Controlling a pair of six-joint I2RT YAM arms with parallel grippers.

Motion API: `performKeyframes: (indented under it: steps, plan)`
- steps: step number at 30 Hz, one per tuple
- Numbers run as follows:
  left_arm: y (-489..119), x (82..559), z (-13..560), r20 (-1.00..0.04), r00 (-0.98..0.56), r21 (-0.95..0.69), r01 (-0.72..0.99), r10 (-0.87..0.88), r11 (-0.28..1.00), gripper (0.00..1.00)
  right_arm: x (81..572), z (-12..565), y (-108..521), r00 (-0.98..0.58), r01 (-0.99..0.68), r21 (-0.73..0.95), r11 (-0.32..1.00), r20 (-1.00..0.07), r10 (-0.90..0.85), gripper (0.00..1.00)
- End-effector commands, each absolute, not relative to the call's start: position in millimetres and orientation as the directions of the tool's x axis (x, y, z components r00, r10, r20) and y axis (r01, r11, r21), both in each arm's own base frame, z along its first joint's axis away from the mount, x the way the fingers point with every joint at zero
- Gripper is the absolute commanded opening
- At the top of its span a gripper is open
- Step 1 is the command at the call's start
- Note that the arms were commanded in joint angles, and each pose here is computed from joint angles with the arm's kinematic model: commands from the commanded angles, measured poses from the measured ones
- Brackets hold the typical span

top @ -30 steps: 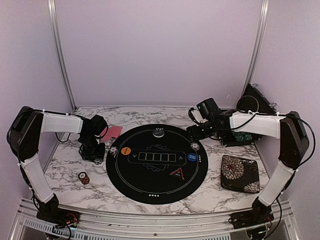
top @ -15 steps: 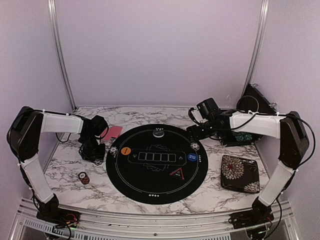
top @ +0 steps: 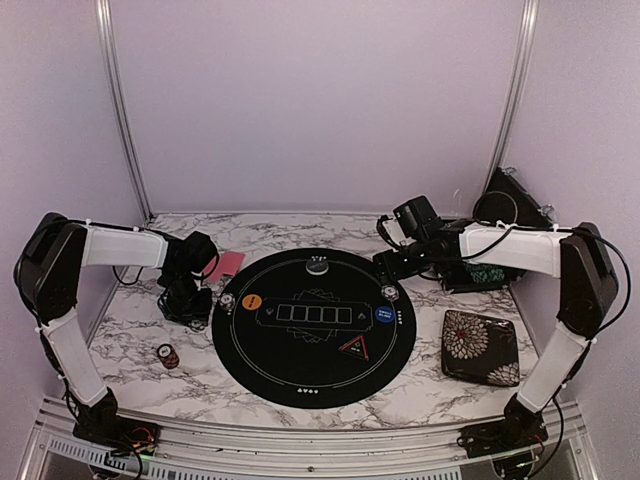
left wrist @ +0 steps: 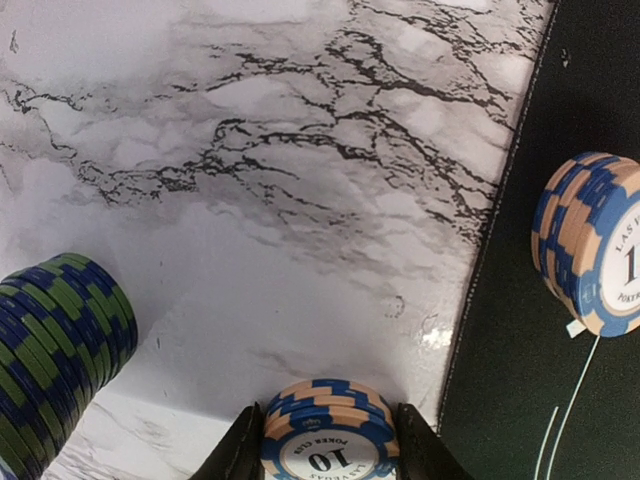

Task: Distribute texas hold em gaming equipment
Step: Pick up the pile of poker chips from the center of the board.

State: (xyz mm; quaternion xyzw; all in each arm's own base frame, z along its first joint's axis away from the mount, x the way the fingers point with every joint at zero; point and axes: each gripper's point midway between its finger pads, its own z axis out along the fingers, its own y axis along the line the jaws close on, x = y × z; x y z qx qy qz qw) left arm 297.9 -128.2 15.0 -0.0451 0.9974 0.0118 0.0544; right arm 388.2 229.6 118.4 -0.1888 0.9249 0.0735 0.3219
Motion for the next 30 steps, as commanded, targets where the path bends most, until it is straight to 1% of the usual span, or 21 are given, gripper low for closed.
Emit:
performKeyframes:
  steps: [1, 22, 30]
  plan:
    - [-128, 291, 26, -0.099, -0.992, 0.023, -0.076, -0.073, 0.997, 0.37, 390, 136, 235, -0.7, -0.396, 0.025, 0.918, -0.656, -0.284, 0.74]
    - [-137, 294, 34, -0.105, -0.993, 0.016, -0.06, -0.058, 0.998, 0.36, 389, 135, 236, -0.699, -0.399, 0.026, 0.917, -0.656, -0.285, 0.74]
    - [-152, 297, 42, -0.115, -0.993, 0.002, -0.036, -0.035, 0.999, 0.36, 390, 134, 236, -0.699, -0.401, 0.03, 0.916, -0.656, -0.284, 0.74]
